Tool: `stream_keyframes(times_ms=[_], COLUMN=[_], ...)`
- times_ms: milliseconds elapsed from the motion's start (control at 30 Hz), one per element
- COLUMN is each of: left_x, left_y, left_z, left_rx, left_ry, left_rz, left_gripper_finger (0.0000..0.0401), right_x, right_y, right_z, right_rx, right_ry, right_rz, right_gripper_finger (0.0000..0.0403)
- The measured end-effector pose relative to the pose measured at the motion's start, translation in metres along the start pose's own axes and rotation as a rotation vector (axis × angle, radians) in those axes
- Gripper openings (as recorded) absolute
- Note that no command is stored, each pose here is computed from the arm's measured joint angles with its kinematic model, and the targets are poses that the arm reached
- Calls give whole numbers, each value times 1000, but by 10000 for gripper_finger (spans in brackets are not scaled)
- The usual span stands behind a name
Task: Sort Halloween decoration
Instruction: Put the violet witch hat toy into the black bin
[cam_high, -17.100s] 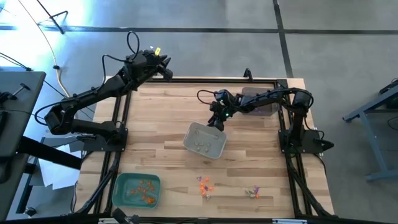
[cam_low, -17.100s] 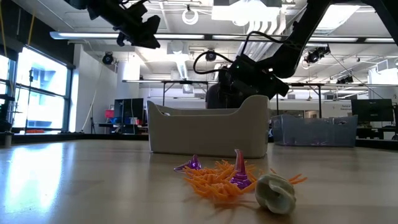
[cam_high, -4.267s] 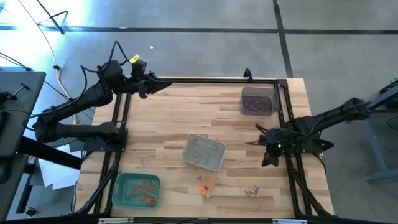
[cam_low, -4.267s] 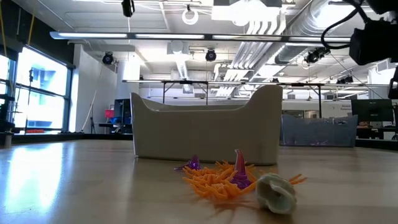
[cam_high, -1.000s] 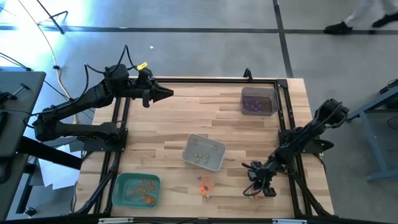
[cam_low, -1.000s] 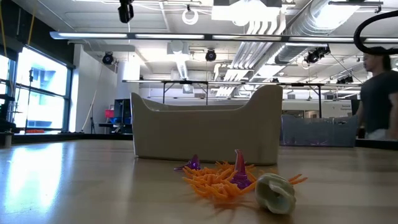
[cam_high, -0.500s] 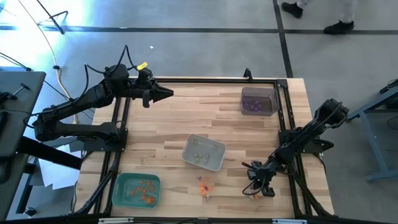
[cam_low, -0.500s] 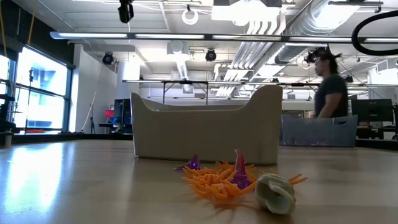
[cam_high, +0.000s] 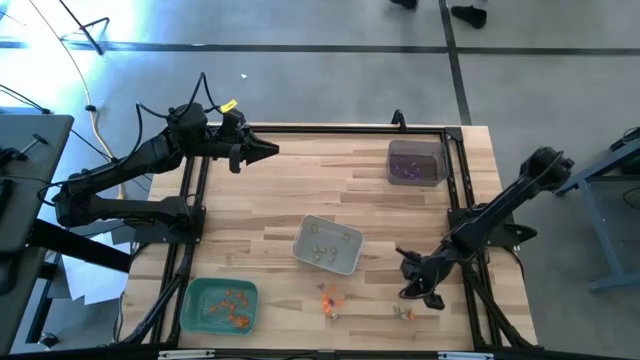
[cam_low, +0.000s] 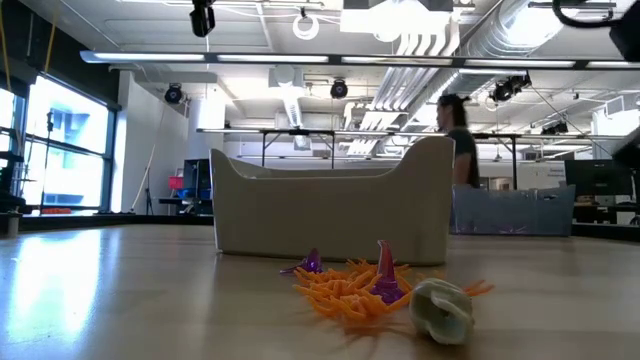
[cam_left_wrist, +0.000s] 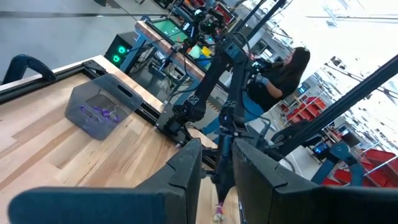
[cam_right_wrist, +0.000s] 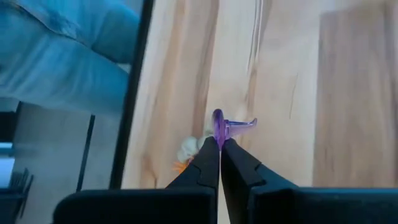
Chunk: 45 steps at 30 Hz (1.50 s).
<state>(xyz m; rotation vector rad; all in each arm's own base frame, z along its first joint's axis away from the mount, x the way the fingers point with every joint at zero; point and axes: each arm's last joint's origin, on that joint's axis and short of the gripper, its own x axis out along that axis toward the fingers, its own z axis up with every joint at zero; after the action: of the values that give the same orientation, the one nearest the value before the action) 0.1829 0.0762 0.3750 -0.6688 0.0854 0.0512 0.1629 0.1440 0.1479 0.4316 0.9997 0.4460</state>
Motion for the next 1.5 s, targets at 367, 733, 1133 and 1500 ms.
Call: stream_keyframes(times_ms=[367, 733, 1133, 1500], left_x=[0, 0, 0, 0], left_y=[0, 0, 2, 1], left_z=[0, 0, 1, 3], left_rx=[0, 60, 61, 68], left_ry=[-1, -2, -47, -63], left_rz=[0, 1, 67, 58], left_gripper_finger=[76, 76, 76, 76], right_x=[-64, -154, -226, -274], right_y=[13, 33, 8, -53], right_z=[31, 91, 138, 136], right_rx=[-44, -213, 80, 448], right_ry=[-263, -395, -627, -672], right_rz=[-111, -582, -1030, -1186], right_gripper_finger=[0, 0, 0, 0])
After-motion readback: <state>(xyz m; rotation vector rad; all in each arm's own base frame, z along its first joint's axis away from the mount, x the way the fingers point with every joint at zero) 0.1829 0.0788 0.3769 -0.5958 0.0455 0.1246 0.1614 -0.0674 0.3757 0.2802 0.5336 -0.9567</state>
